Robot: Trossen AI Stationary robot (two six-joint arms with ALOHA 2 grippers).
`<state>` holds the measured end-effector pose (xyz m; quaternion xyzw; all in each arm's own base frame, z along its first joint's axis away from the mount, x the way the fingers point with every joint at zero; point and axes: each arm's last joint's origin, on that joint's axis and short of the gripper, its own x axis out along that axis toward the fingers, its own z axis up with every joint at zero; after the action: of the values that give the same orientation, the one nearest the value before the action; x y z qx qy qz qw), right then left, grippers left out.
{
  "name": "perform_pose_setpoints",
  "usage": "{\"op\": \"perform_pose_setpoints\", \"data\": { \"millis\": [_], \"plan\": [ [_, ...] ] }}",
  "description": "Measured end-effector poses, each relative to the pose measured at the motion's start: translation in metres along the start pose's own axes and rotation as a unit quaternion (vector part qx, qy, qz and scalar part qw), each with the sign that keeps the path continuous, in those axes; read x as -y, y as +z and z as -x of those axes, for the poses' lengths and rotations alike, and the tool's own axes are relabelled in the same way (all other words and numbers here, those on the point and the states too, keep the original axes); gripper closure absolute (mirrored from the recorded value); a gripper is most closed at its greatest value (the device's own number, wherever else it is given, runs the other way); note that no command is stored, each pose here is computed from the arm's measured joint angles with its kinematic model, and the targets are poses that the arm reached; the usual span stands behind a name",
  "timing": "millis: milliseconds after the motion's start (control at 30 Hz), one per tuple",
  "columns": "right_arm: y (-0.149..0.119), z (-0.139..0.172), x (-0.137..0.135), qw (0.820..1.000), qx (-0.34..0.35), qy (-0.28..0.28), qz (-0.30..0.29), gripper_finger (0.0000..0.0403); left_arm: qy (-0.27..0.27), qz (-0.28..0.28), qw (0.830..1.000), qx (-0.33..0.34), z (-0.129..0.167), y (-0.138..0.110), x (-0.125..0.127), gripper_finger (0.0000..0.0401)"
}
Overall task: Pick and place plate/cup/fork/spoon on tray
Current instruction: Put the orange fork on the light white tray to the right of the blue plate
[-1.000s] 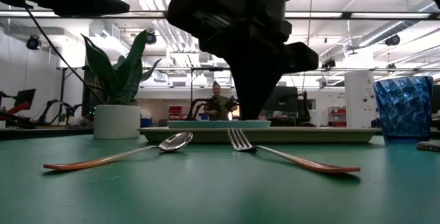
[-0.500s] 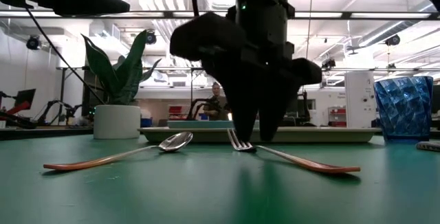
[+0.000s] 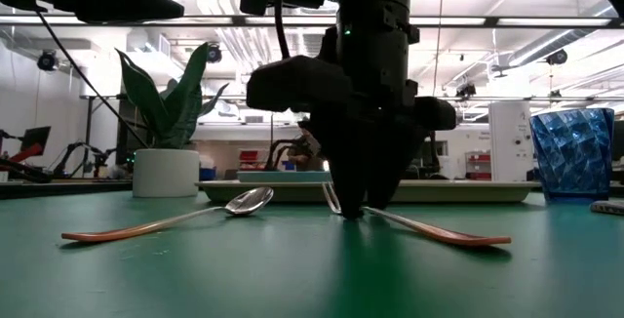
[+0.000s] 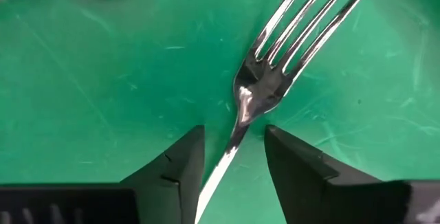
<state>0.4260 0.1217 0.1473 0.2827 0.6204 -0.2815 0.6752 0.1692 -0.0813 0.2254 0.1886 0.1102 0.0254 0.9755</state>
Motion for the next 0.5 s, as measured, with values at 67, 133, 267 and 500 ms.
{"op": "perform_pose_setpoints", "data": {
  "millis": [67,133,267,500],
  "plan": [
    [-0.001,-0.0038,0.0016,1.0,0.001,0.0,-0.006,0.0275,0.0,0.0,1.0,0.0,0.0,0.0,0.0,0.0398],
    [-0.0016,-0.0056,0.0028,1.0,0.002,-0.001,-0.011,0.0285,0.0,0.0,1.0,0.0,0.0,-0.0001,0.0,0.0398],
    [-0.0016,-0.0053,0.0027,1.0,0.0,-0.001,-0.012,0.032,0.0,0.0,1.0,0.0,0.0,-0.0001,0.0,0.0398],
    [-0.0003,-0.0012,-0.0001,1.0,0.001,0.007,-0.013,0.0388,0.0,0.0,1.0,0.0,0.0,-0.0001,0.0,0.0398]
  ]
}}
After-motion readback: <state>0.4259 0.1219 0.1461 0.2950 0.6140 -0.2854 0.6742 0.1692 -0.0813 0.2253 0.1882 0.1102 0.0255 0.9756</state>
